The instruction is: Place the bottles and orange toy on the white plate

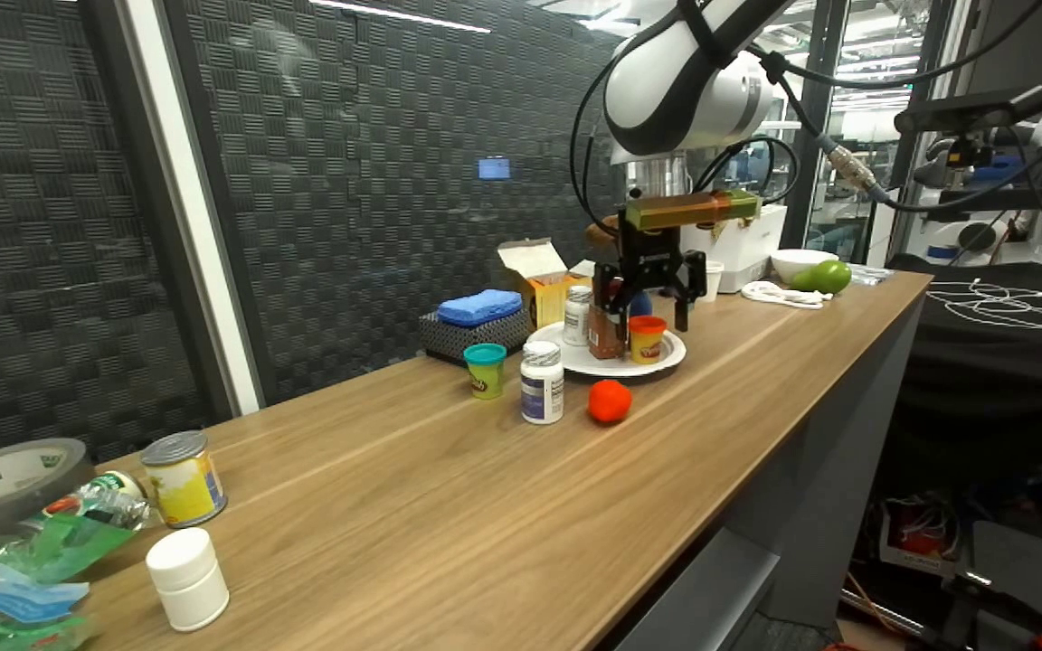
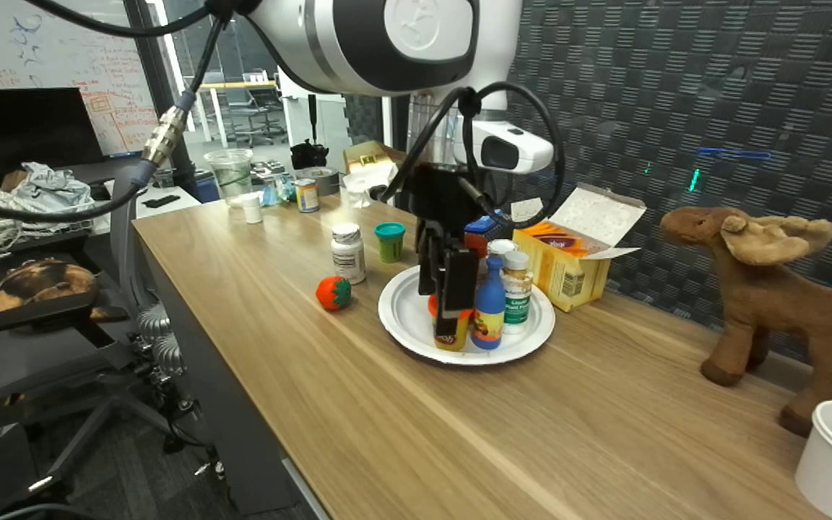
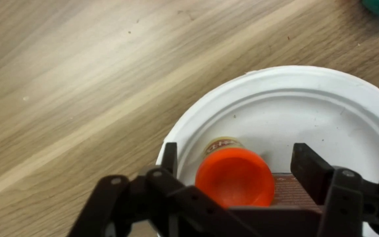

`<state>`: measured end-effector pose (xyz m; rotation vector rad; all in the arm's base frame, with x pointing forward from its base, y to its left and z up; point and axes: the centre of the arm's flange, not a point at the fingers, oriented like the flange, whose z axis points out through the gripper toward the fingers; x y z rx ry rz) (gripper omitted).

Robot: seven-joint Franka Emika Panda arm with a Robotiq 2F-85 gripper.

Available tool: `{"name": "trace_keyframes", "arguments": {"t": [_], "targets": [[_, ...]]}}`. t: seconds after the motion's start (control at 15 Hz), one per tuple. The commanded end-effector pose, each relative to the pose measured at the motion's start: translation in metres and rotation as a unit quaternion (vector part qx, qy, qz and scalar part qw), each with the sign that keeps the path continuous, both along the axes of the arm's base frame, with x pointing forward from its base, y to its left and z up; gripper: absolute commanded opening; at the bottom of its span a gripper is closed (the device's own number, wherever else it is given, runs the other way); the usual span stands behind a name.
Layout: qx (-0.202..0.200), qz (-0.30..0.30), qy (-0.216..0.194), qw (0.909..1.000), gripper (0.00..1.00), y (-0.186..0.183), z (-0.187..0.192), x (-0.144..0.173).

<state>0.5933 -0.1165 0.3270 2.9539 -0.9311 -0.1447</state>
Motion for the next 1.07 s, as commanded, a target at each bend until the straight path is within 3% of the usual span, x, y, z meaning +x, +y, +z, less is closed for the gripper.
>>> {"name": "trace_keyframes", "arguments": {"t": [0.0,0.13,0.67,1.0], "targets": [[0.0,-0.006,-0.012,0.9999,1.0,-0.001,0.015,-0.009],[-0.001,-0.003,-0.008,1.0,1.0,0.005,0.023,-0.02],[-0.067,0.014,0.003,0.9976,1.0,0.052,0.068,-0.077],[-0.064,0.082,-0.005,0.9946,1.0,0.111,0.092,-0.062]]}}
